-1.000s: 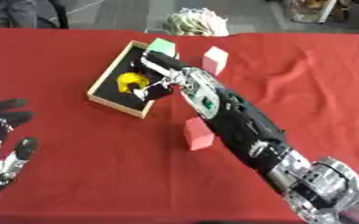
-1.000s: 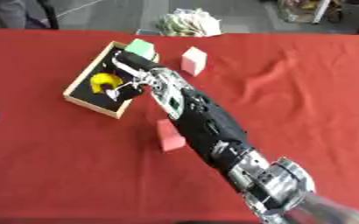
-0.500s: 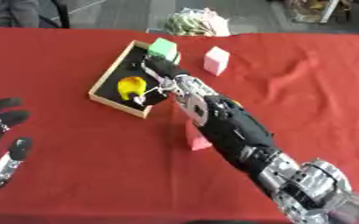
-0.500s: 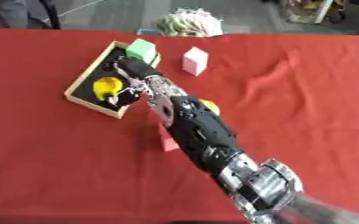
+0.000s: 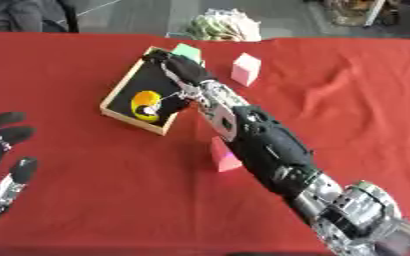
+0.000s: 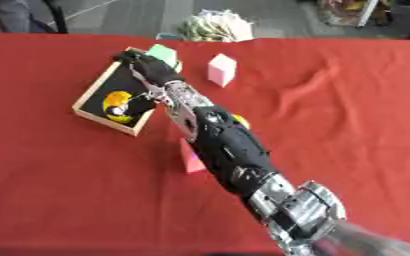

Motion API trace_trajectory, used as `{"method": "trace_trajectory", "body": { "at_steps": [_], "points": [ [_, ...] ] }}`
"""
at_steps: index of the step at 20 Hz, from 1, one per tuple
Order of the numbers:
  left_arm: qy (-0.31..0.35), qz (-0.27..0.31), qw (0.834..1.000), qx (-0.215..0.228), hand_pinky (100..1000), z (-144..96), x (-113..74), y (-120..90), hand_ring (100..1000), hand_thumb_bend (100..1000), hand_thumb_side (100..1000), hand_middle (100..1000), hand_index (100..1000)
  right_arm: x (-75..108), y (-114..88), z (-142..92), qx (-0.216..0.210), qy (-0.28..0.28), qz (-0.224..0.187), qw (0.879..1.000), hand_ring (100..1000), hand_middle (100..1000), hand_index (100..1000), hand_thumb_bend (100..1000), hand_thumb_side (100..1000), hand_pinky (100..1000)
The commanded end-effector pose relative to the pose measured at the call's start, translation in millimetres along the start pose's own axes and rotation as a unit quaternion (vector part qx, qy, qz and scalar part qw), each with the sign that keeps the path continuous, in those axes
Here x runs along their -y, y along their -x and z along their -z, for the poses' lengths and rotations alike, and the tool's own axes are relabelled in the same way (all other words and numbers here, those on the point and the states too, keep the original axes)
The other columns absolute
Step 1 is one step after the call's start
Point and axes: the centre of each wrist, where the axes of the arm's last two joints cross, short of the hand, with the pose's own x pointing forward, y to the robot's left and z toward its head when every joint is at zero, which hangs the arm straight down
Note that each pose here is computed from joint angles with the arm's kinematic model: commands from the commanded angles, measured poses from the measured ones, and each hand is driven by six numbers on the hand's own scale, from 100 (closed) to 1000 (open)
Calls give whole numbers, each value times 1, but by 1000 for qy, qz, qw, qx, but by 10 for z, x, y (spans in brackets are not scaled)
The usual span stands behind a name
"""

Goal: Pick up objects on the table and place them in the box.

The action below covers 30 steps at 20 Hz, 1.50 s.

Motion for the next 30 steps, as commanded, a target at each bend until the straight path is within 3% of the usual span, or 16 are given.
{"method": "trace_trajectory", "body": {
  "at_steps": [1,7,9,14,19,20,21,26,30],
  "points": [
    [2,9,1000,13,820,34,-29,-62,730,621,449,756,815,235,6,30,4,39,17,999,866,900,955,680,419,802],
    [1,15,1000,7,820,8,-48,-42,730,623,451,755,815,594,31,-17,20,47,126,991,850,875,941,638,401,793],
    [1,18,1000,6,820,4,-54,-38,730,623,451,755,814,745,76,-53,14,57,141,988,848,871,940,636,379,792],
    [1,21,1000,0,819,-16,-60,-19,729,626,454,755,814,861,375,-154,-65,78,167,981,843,874,937,651,350,790],
    [4,21,1000,-2,819,-19,-55,-12,729,626,455,755,814,801,696,-215,-148,93,167,970,847,874,938,654,334,796],
    [4,21,1000,-2,819,-19,-53,-11,729,626,455,755,814,758,762,-231,-166,88,167,968,849,875,939,599,258,798],
    [5,20,1000,-2,819,-20,-51,-10,729,626,455,755,814,712,821,-246,-181,83,165,966,850,877,940,652,335,799],
    [7,19,1000,-2,818,-19,-45,-10,729,626,455,754,815,454,1100,-384,-258,59,154,952,863,887,944,653,336,814],
    [8,19,1000,-1,818,-15,-46,-13,729,627,456,754,815,360,1257,-486,-304,64,137,941,875,888,944,661,333,821]
  ]
}}
